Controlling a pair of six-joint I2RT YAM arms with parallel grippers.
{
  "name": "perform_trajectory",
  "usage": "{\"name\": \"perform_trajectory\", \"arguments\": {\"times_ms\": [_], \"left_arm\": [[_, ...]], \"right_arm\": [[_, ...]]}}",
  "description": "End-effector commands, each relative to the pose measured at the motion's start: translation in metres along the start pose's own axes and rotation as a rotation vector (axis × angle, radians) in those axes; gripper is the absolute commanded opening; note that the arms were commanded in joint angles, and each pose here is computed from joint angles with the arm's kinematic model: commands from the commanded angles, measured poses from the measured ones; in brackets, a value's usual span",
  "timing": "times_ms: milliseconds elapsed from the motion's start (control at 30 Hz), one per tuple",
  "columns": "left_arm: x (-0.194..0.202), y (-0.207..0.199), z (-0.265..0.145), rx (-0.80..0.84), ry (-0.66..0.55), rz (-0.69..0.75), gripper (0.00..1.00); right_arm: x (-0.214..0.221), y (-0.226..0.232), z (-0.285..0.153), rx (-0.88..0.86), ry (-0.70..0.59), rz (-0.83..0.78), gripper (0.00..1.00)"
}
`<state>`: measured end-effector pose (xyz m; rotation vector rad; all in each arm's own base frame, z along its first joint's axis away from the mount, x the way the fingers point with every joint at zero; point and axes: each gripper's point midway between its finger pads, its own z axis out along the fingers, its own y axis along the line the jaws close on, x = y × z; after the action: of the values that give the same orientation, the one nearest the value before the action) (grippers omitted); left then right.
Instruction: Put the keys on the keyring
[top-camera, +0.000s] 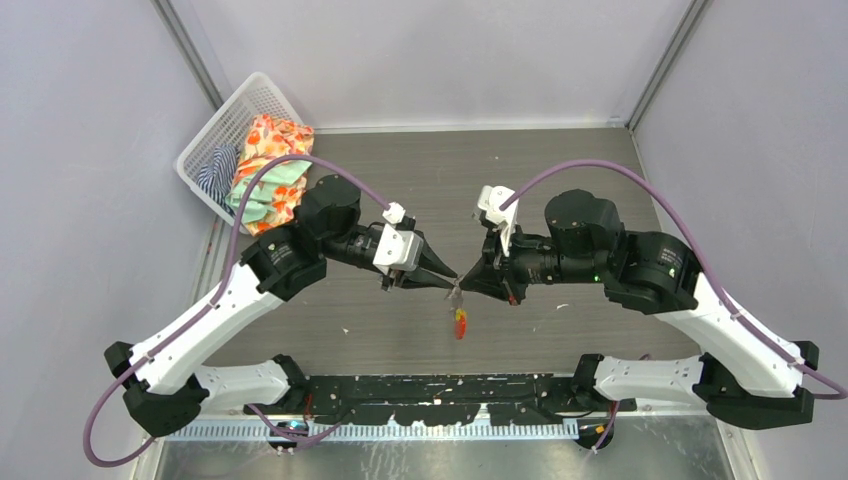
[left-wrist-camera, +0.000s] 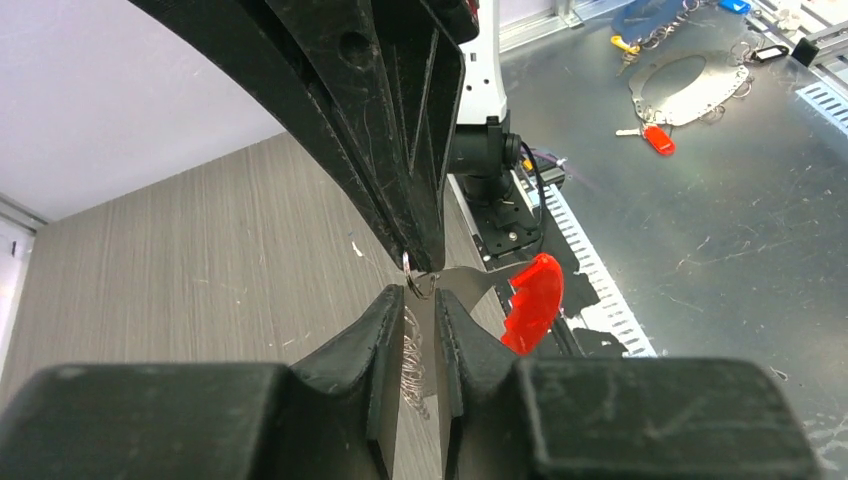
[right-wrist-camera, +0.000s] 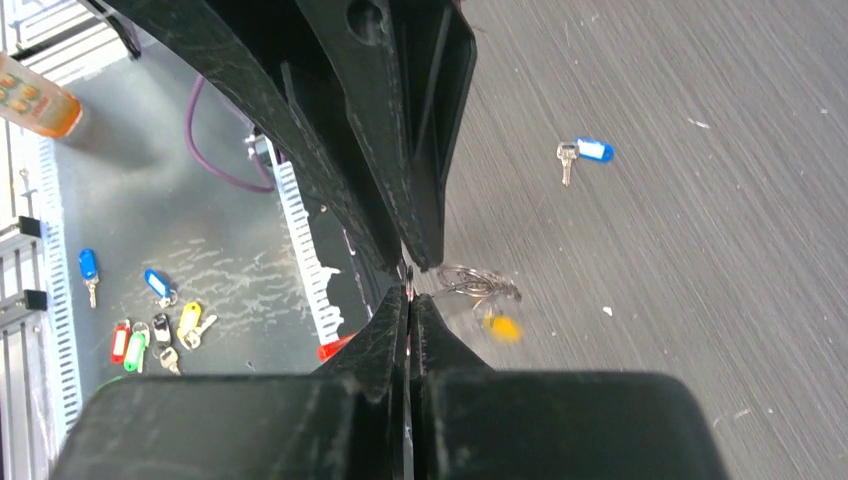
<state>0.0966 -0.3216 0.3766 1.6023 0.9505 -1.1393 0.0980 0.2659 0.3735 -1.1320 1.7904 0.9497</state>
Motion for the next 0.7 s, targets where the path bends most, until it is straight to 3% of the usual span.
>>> {"name": "perform_trajectory", "arguments": {"times_ms": [0, 233, 467, 567, 667], "left_arm": [[-0.01, -0.001, -0.005, -0.004, 0.007, 0.029, 0.19], [-0.001, -0.003, -0.002, 0.006, 0.016, -0.022, 0.17], [0.001, -0.003, 0.004, 0.027, 0.007, -0.058, 0.36], [0.0, -0.004, 0.004, 0.042, 0.013, -0.073, 0.28], [0.001, -0.005, 0.004, 0.046, 0.017, -0.083, 0.14]], "right_arm": [[-0.01, 0.0, -0.014, 0.026, -0.006, -0.013, 0.01], [-0.012, 0.001, -0.009, 0.014, 0.002, -0.015, 0.01], [-0.013, 0.004, -0.003, -0.002, 0.011, -0.023, 0.01], [-0.013, 0.004, -0.001, -0.003, 0.015, -0.025, 0.01], [-0.014, 0.004, 0.001, -0.006, 0.015, -0.029, 0.01]]}}
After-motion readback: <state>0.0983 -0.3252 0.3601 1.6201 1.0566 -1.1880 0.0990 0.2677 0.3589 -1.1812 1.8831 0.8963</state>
